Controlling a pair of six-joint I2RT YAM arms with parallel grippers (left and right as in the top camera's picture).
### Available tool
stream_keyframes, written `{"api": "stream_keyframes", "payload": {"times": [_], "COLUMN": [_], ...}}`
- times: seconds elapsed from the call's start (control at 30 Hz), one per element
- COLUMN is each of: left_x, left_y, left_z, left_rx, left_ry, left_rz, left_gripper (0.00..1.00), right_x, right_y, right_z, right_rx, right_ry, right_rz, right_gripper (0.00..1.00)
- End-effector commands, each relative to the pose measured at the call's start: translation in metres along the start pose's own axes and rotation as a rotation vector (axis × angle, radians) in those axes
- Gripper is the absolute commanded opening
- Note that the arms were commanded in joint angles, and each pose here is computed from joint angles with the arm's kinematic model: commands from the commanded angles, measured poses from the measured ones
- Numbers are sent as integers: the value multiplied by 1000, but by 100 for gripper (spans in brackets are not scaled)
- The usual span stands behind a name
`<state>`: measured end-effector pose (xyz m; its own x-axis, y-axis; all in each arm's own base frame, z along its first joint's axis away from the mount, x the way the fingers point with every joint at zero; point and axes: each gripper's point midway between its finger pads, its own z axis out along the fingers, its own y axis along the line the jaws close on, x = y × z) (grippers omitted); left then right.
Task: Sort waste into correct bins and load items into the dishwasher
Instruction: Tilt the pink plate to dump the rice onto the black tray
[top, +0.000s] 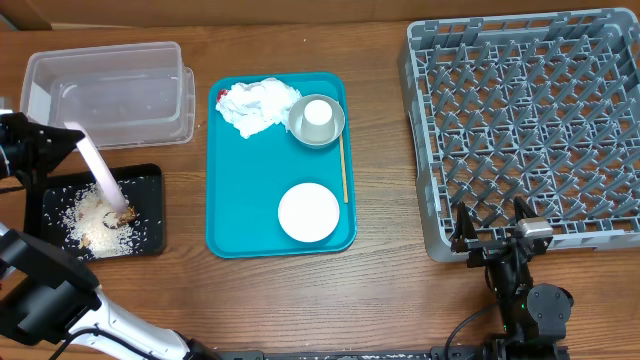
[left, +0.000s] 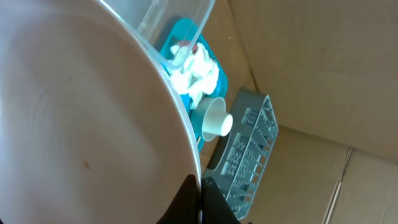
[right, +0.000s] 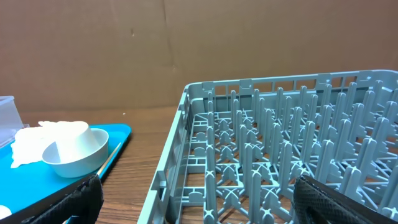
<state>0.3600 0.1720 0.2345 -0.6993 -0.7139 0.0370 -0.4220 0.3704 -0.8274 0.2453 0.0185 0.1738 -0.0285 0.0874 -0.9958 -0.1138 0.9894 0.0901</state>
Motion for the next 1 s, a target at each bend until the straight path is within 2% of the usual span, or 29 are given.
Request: {"api": "stream_keyframes", "payload": {"times": [0.0, 0.2, 0.3, 0.37, 0.47, 0.57, 0.67, 0.73, 0.97], "left_x": [3, -1, 0, -1, 3, 3, 5, 3, 5], "left_y": [-17, -10, -6, -8, -9, -11, -11, -11, -14], "left_z": [-13, -20, -20, -21, -22, -22, -21, -21, -21], "left_rx": [70, 59, 51, 62, 79, 90, 102, 98, 122], "left_ry": [-25, -47, -39, -43, -31, -34, -22, -31, -24], "left_rz": [40, 70, -5, 32, 2, 66, 18, 64, 72], "left_gripper": [4, 4, 4, 4, 4, 4, 4, 4, 4], "right_x": [1, 2, 2, 2, 2, 2, 2, 2, 2], "right_y": [-2, -2, -2, -2, -2, -2, -2, -2, -2], "right_z": [0, 0, 0, 0, 0, 0, 0, 0, 0], "right_rx": [11, 11, 11, 11, 11, 11, 11, 11, 11], "right_ry": [-5, -5, -5, -5, -5, -5, -5, -5, -5], "right_rz": [-7, -7, -7, -7, -7, -7, -7, -7, -7], "right_gripper": [100, 100, 100, 100, 100, 100, 100, 100, 100]}}
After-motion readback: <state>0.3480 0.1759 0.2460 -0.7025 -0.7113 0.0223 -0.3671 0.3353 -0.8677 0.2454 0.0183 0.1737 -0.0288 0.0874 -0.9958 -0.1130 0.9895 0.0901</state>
